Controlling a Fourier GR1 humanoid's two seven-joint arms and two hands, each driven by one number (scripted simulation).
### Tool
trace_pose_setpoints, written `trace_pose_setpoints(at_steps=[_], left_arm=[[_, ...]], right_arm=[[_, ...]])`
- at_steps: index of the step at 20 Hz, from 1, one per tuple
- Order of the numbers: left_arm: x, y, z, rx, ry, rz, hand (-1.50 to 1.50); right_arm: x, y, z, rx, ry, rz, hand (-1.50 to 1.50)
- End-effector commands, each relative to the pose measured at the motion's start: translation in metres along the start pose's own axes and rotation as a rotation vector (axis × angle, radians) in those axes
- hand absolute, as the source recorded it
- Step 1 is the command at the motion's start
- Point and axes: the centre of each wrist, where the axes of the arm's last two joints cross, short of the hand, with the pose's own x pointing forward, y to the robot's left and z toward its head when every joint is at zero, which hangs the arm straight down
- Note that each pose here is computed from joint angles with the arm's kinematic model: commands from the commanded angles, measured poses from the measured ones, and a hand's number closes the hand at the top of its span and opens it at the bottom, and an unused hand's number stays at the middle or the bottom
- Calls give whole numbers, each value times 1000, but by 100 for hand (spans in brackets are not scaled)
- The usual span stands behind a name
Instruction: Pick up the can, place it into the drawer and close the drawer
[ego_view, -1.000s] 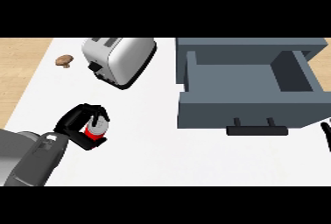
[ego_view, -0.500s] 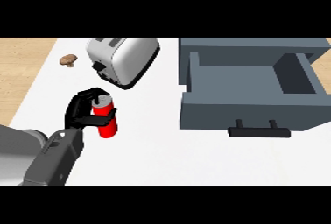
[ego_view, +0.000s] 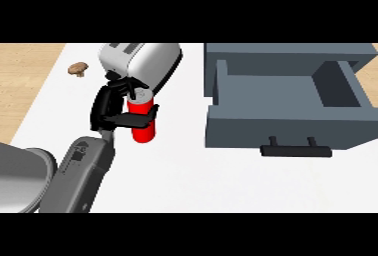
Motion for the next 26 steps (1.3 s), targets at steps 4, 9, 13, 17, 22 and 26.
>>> trace_pose_setpoints(at_steps=[4,9,13,17,22,26], left_arm=[[77,-73,-3,-43,-1,24,150],[102,-99,-14,-66,-18,-27,150],[131,-121,-38,-88,-82,-57,150],[158,-151,-49,-96,-84,-45,150],[211,-184,-72,-104,-65,-79,150],[206,-184,-95,-89,-58,-88,150]], right_arm=[[-13,10,-9,-1,-2,3,-150],[-2,9,2,-2,-10,-8,-150],[-13,7,-20,-2,-12,2,-150],[-18,-5,-8,7,-2,-14,-150],[10,5,-2,9,0,-16,-150],[3,-1,-16,21,-12,5,-150]])
